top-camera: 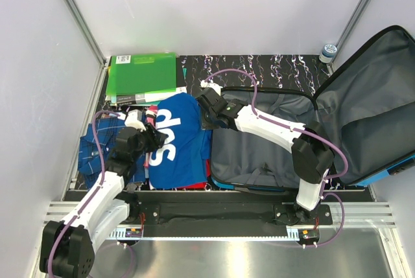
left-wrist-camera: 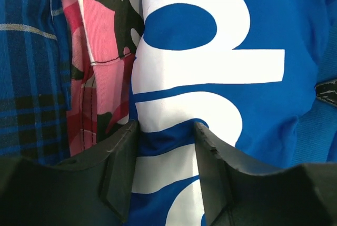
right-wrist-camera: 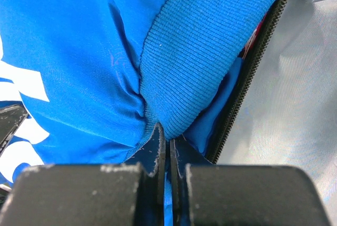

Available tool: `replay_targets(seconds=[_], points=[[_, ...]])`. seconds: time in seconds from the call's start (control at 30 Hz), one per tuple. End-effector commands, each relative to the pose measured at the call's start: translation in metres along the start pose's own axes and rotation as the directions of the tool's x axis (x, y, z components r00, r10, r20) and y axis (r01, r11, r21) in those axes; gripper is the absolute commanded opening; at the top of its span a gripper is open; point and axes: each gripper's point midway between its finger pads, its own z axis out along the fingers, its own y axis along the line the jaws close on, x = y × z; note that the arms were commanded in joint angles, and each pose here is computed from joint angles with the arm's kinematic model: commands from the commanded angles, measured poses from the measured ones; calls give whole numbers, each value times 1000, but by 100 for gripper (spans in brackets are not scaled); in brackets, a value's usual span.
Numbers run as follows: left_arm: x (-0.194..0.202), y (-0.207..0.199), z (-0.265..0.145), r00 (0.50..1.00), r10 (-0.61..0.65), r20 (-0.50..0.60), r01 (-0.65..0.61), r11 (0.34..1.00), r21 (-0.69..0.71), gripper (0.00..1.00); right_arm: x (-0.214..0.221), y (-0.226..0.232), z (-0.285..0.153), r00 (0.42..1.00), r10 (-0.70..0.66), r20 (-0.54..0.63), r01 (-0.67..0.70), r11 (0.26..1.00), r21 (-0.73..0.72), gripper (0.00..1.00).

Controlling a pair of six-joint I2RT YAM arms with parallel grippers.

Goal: Pack the luggage
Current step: Pick up the clothes at the center of the board.

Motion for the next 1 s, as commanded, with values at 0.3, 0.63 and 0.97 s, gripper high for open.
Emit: replay_targets(seconds=[0.3, 0.63, 0.97], points=[[-41, -43, -17, 986, 0, 164, -31, 982, 187, 0, -10, 14, -3, 1000, -22, -1, 22, 997, -70, 0], [-83, -87, -56, 971, -3, 240, -74, 948, 310, 0, -49, 34, -53, 990, -14, 144, 41, 982, -187, 0], [-105, -116, -84, 966, 5, 258, -108, 917, 384, 0, -78, 33, -120, 955, 42, 293, 35, 966, -255, 0]])
